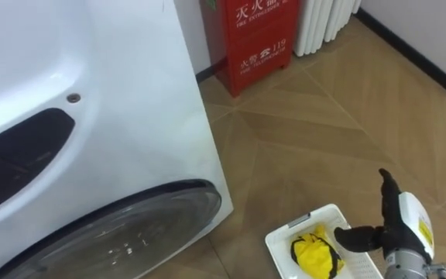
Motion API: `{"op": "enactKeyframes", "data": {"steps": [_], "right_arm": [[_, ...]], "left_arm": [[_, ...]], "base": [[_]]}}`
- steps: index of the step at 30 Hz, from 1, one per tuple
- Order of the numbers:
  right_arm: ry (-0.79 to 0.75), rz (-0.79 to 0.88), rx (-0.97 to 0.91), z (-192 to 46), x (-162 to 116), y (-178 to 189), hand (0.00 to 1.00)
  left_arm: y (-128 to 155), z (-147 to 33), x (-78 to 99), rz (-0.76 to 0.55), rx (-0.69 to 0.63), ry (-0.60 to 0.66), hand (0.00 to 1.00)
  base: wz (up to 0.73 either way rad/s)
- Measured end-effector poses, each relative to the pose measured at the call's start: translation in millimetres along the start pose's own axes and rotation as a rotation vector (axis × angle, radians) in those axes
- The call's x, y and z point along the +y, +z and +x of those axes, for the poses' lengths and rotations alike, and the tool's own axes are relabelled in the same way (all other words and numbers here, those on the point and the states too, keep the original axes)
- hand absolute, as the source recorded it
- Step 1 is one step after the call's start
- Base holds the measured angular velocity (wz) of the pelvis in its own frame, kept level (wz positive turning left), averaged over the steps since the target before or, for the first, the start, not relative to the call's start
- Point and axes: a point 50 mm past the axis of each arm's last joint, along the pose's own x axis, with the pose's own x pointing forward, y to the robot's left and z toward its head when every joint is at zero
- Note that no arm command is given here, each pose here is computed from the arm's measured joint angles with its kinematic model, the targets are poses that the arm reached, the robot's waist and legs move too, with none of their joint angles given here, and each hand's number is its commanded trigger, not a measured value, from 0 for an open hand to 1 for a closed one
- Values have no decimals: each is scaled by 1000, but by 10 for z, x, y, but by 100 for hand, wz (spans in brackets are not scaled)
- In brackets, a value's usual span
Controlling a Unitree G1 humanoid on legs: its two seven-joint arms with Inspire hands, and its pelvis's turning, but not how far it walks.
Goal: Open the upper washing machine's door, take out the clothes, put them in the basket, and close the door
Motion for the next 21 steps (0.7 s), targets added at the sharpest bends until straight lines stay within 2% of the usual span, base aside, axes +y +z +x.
{"op": "enactKeyframes", "data": {"steps": [5,10,15,21], "right_arm": [[34,-6,22,-56,26,-85,0],[156,-2,155,-255,192,-429,0],[376,7,408,-668,518,-947,0],[507,71,588,-1008,742,-1201,0]], "left_arm": [[-28,-3,2,-27,11,-4,0],[-68,-13,-23,-32,20,-14,0],[-119,-31,-30,-23,25,-19,0],[-249,-68,-114,-49,59,-36,0]], "base": [[4],[17],[44],[35]]}}
